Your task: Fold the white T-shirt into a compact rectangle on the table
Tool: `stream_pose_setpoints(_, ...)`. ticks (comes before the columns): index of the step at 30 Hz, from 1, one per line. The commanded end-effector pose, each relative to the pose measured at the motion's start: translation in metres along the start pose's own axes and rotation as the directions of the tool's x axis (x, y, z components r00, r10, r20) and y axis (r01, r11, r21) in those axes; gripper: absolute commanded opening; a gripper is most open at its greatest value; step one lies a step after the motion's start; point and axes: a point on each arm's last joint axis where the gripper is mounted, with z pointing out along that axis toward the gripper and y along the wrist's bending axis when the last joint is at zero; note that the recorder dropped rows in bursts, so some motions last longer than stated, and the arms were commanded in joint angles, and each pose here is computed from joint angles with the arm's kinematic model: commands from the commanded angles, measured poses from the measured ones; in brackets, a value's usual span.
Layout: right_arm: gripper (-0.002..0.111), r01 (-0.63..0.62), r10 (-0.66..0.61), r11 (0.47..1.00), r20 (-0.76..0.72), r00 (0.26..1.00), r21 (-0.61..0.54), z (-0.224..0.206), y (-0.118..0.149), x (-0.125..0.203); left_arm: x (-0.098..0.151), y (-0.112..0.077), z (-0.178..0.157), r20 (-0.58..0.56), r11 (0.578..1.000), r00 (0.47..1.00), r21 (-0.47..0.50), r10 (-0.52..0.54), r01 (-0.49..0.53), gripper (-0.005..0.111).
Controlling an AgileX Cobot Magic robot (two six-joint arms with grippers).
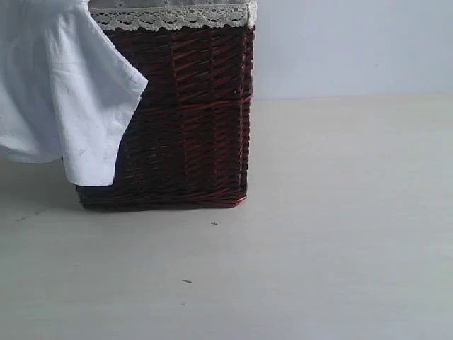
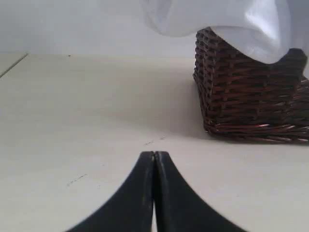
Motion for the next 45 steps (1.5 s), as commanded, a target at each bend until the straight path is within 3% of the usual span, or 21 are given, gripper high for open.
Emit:
stream_pose_setpoints(1, 0.000, 0.011, -0.011, 1.000, 0.001, 1.000, 0.005, 0.000, 0.000, 0.001, -0.002, 0.000, -0.001, 0.020, 1.000, 1.000, 0.001, 0.022, -0.022, 0.000)
stream_pose_setpoints(6, 0.000, 0.011, -0.011, 1.000, 0.001, 1.000, 0.005, 0.000, 0.000, 0.001, -0.002, 0.000, -0.001, 0.021, 1.000, 0.999, -0.001, 0.026, -0.026, 0.000)
stream_pose_setpoints(7, 0.000, 0.011, -0.011, 1.000, 0.001, 1.000, 0.005, 0.000, 0.000, 0.001, -0.003, 0.001, -0.001, 0.030, 0.997, 0.997, -0.010, 0.078, -0.078, 0.000)
stream_pose_setpoints(10, 0.000, 0.011, -0.011, 1.000, 0.001, 1.000, 0.005, 0.000, 0.000, 0.001, -0.012, 0.000, -0.001, 0.129, 0.993, 0.985, -0.010, 0.117, -0.116, 0.000)
stream_pose_setpoints(14, 0.000, 0.011, -0.011, 1.000, 0.001, 1.000, 0.005, 0.000, 0.000, 0.001, -0.029, -0.005, -0.005, 0.318, 0.998, 0.947, 0.065, -0.046, 0.027, 0.000)
stream_pose_setpoints(17, 0.000, 0.011, -0.011, 1.000, 0.001, 1.000, 0.005, 0.000, 0.000, 0.001, -0.039, -0.006, -0.010, 0.428, 0.995, 0.901, 0.097, -0.071, 0.032, 0.000)
stream_pose_setpoints(21, 0.000, 0.011, -0.011, 1.000, 0.001, 1.000, 0.005, 0.000, 0.000, 0.001, -0.060, -0.010, -0.024, 0.618, 0.956, 0.739, 0.262, -0.268, 0.128, 0.000)
stream_pose_setpoints(24, 0.000, 0.011, -0.011, 1.000, 0.001, 1.000, 0.005, 0.000, 0.000, 0.001, -0.067, -0.012, -0.031, 0.640, 0.903, 0.651, 0.390, -0.407, 0.181, 0.000)
stream_pose_setpoints(27, 0.000, 0.011, -0.011, 1.000, 0.001, 1.000, 0.005, 0.000, 0.000, 0.001, -0.070, -0.014, -0.033, 0.593, 0.853, 0.633, 0.469, -0.498, 0.231, 0.000)
stream_pose_setpoints(32, 0.000, 0.011, -0.011, 1.000, 0.001, 1.000, 0.005, 0.000, 0.000, 0.001, -0.106, -0.026, -0.037, 0.552, 0.843, 0.694, 0.518, -0.462, 0.149, 0.000)
stream_pose_setpoints(37, 0.000, 0.011, -0.011, 1.000, 0.001, 1.000, 0.005, 0.000, 0.000, 0.001, -0.152, -0.039, -0.023, 0.516, 0.867, 0.802, 0.499, -0.301, 0.004, 0.005)
stream_pose_setpoints(40, 0.000, 0.011, -0.011, 1.000, 0.001, 1.000, 0.005, 0.000, 0.000, 0.001, -0.170, -0.043, -0.003, 0.452, 0.863, 0.849, 0.505, -0.273, 0.009, 0.027)
stream_pose_setpoints(43, 0.000, 0.011, -0.011, 1.000, 0.001, 1.000, 0.005, 0.000, 0.000, 0.001, -0.184, -0.046, 0.042, 0.400, 0.894, 0.907, 0.443, -0.130, -0.068, 0.067)
stream_pose_setpoints(45, 0.000, 0.011, -0.011, 1.000, 0.001, 1.000, 0.005, 0.000, 0.000, 0.001, -0.182, -0.047, 0.069, 0.330, 0.897, 0.938, 0.438, -0.107, -0.052, 0.083)
